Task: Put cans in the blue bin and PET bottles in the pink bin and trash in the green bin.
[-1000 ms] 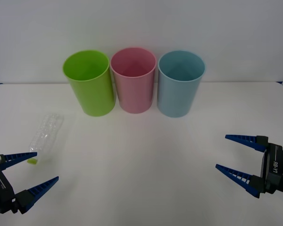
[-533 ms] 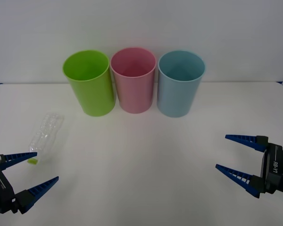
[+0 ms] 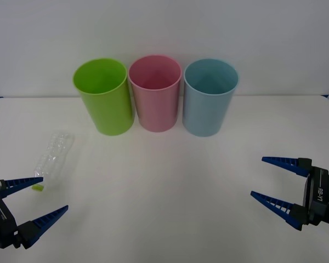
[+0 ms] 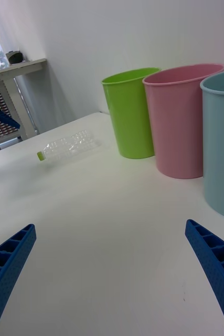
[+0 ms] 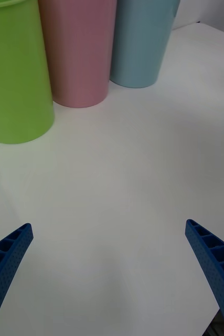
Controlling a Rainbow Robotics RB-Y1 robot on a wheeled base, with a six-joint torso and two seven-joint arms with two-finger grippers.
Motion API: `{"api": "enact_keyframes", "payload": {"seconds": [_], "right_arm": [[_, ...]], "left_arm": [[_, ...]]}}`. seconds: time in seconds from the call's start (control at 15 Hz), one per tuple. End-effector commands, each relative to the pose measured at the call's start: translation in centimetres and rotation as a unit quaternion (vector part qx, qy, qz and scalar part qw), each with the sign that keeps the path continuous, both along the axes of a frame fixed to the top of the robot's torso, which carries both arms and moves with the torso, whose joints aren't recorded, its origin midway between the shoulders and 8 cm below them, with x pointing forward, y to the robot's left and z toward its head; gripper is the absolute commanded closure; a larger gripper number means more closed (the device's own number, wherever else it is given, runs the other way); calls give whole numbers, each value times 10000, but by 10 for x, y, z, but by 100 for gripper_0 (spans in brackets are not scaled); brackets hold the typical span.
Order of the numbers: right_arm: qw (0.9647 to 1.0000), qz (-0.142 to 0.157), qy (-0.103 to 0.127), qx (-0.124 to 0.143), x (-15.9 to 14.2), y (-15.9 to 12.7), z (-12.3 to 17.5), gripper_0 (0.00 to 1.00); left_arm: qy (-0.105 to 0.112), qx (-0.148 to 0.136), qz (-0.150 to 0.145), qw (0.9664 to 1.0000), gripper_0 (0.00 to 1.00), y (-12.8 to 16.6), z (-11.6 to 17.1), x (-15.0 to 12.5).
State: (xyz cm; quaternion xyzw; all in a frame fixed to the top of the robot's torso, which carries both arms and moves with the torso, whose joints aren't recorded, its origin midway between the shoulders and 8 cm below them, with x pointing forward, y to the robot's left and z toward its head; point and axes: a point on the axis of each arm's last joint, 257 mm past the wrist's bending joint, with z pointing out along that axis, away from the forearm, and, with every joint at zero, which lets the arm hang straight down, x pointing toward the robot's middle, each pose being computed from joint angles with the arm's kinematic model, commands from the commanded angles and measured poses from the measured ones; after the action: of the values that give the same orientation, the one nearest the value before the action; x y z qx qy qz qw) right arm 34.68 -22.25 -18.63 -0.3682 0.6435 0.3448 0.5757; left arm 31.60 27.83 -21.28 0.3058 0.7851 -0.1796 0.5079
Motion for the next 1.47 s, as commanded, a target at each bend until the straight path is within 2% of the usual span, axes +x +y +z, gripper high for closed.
{"api": "enact_keyframes", "payload": {"seconds": [0.07, 0.4, 0.47, 0.53, 0.6, 0.67, 0.8, 0.87, 1.0, 1.07, 1.13, 1.33, 1.4, 1.47], "right_arm": [[10000, 0, 0, 0, 0, 0, 0, 2], [10000, 0, 0, 0, 0, 0, 0, 2], [10000, 0, 0, 0, 0, 0, 0, 1], [10000, 0, 0, 0, 0, 0, 0, 2], [10000, 0, 0, 0, 0, 0, 0, 2], [10000, 0, 0, 0, 0, 0, 0, 2], [10000, 0, 0, 0, 0, 0, 0, 2], [10000, 0, 0, 0, 0, 0, 0, 1], [10000, 0, 0, 0, 0, 0, 0, 1], [10000, 0, 0, 0, 0, 0, 0, 1], [10000, 0, 0, 0, 0, 0, 0, 2], [10000, 0, 0, 0, 0, 0, 0, 2], [10000, 0, 0, 0, 0, 0, 0, 2], [10000, 0, 0, 0, 0, 0, 0, 2]], "left_arm": [[55, 5, 78, 10000, 0, 5, -4, -4], [61, 108, 325, 9994, 0, 22, -5, -6], [57, 181, 474, 9987, 0, 30, -7, -3], [168, 193, 645, 9976, 0, 36, -11, -2], [299, 235, 874, 9954, 1, 45, -17, 1], [402, 138, 1090, 9931, 1, 50, -18, 5], [535, -219, 1441, 9879, 1, 54, -14, 15], [631, -404, 1573, 9847, 1, 55, -10, 20], [702, -514, 1629, 9828, 1, 55, 3, 28], [619, -268, 1706, 9830, 1, 63, 7, 35], [615, -39, 1828, 9812, 1, 73, 7, 41], [523, 370, 2210, 9732, 2, 99, 18, 61], [752, 460, 2373, 9674, 5, 107, 17, 64], [893, 460, 2505, 9629, 6, 114, 17, 63]]}}
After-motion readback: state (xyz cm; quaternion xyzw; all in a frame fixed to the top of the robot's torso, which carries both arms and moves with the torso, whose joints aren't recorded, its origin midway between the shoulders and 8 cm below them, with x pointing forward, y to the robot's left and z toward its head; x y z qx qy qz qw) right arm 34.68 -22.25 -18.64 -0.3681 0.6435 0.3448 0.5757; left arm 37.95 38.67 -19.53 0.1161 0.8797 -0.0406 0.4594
